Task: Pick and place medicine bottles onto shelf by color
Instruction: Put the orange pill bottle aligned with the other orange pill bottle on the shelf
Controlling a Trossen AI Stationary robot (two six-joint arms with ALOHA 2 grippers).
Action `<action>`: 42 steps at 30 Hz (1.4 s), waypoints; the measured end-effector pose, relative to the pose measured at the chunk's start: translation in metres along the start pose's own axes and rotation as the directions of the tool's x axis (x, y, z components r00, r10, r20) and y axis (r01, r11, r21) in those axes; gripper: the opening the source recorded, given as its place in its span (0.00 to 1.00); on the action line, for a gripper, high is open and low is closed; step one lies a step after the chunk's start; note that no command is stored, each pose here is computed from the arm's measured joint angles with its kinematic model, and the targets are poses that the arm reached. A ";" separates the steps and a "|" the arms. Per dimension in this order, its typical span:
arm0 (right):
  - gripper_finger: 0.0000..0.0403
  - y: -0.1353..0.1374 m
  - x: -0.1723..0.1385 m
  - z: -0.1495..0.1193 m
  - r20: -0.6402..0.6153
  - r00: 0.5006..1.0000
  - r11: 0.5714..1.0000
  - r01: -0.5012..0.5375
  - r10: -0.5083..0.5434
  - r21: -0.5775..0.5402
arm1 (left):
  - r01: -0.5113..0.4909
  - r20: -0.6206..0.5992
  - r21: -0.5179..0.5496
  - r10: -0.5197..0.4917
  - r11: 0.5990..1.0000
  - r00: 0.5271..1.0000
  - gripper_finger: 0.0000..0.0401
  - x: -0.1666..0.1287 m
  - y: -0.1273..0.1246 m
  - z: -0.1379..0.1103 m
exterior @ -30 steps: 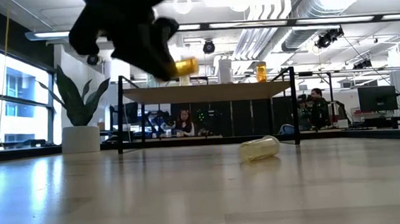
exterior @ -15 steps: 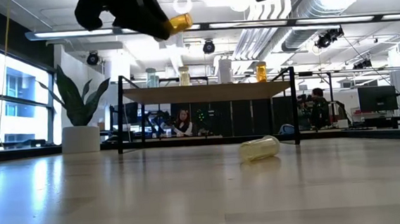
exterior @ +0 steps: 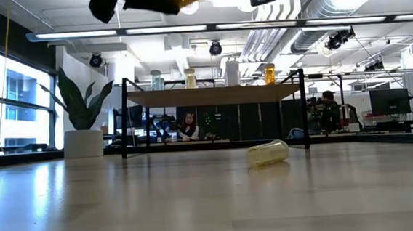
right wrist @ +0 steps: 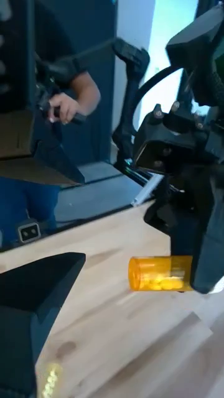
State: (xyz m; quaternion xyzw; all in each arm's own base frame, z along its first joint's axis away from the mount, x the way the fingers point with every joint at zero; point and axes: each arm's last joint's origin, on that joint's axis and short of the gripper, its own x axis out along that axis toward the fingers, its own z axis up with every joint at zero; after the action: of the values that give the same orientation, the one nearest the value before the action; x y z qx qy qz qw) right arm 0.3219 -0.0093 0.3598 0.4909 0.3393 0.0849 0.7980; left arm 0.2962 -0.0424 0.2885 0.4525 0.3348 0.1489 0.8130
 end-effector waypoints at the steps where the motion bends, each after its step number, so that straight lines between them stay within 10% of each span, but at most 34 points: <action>1: 0.44 -0.001 -0.001 0.001 -0.012 1.000 1.000 -0.011 0.011 0.004 | -0.020 0.007 0.008 0.020 1.000 1.000 0.26 -0.001 0.001 0.002; 42: 0.44 0.002 -0.001 0.012 -0.003 0.993 0.953 -0.110 0.115 0.284 | -0.232 0.260 0.261 0.164 0.937 0.952 0.26 -0.010 0.020 0.028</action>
State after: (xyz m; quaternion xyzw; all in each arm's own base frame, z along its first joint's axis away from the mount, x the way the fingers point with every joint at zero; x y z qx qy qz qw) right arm 0.3289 -0.0176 0.3655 0.6175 0.3271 0.0855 0.7102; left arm 0.3092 -0.0548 0.3199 0.6119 0.2072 0.1258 0.7529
